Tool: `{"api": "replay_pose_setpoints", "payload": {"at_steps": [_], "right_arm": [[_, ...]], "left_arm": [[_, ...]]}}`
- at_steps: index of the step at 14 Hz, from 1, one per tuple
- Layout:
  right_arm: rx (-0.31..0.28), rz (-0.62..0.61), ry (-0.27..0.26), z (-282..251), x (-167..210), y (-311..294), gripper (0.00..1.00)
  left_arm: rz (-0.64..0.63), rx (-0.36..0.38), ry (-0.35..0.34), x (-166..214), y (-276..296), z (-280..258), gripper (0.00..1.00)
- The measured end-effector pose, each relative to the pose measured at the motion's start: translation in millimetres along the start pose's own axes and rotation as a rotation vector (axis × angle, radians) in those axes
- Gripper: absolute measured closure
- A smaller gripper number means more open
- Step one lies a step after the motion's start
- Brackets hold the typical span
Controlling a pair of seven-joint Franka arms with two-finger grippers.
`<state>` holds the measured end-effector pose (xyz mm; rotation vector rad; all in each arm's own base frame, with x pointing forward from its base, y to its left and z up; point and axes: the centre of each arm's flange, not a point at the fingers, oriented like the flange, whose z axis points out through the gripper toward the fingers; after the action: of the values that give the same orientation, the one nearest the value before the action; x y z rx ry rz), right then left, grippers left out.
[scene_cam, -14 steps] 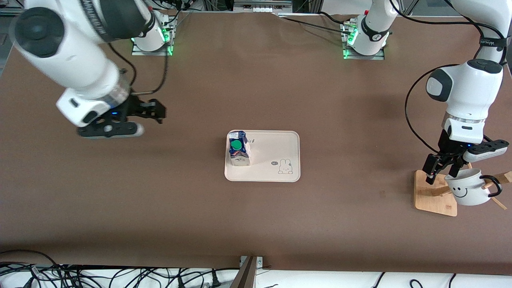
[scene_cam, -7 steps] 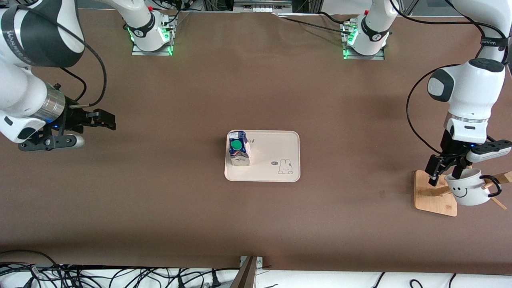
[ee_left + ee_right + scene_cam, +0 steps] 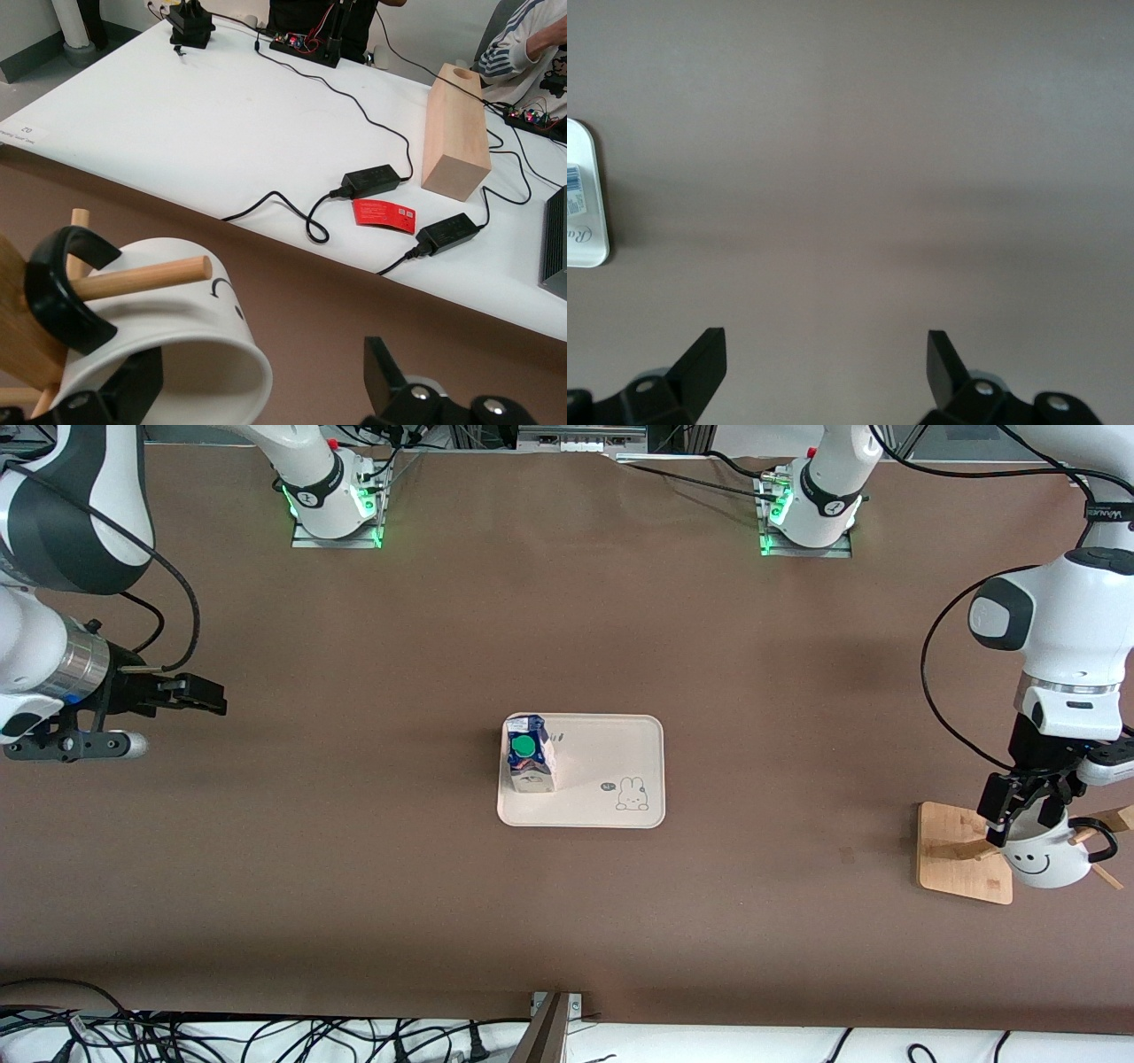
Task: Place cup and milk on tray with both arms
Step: 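Withdraw the right gripper to rest while the left gripper aligns with mug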
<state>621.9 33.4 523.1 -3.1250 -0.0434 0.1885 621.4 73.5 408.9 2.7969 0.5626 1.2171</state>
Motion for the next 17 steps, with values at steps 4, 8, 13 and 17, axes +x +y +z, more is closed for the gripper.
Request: {"api": "replay_pose_setpoints", "payload": {"at_steps": [4,8,13,17], "right_arm": [[0.014,0.002,-0.019,0,-12,26,0.00],[0.016,0.011,0.045,-1,-30,55,0.00],[0.011,0.040,0.073,10,-51,81,0.00],[-0.029,-0.002,0.082,2,-53,65,0.00]], "left_arm": [[-0.001,0.003,-0.003,-5,-1,6,0.00],[-0.077,-0.020,-0.004,-20,15,15,0.00],[-0.129,-0.032,0.023,-19,16,13,0.00],[-0.133,-0.028,0.033,-17,13,12,0.00]]}}
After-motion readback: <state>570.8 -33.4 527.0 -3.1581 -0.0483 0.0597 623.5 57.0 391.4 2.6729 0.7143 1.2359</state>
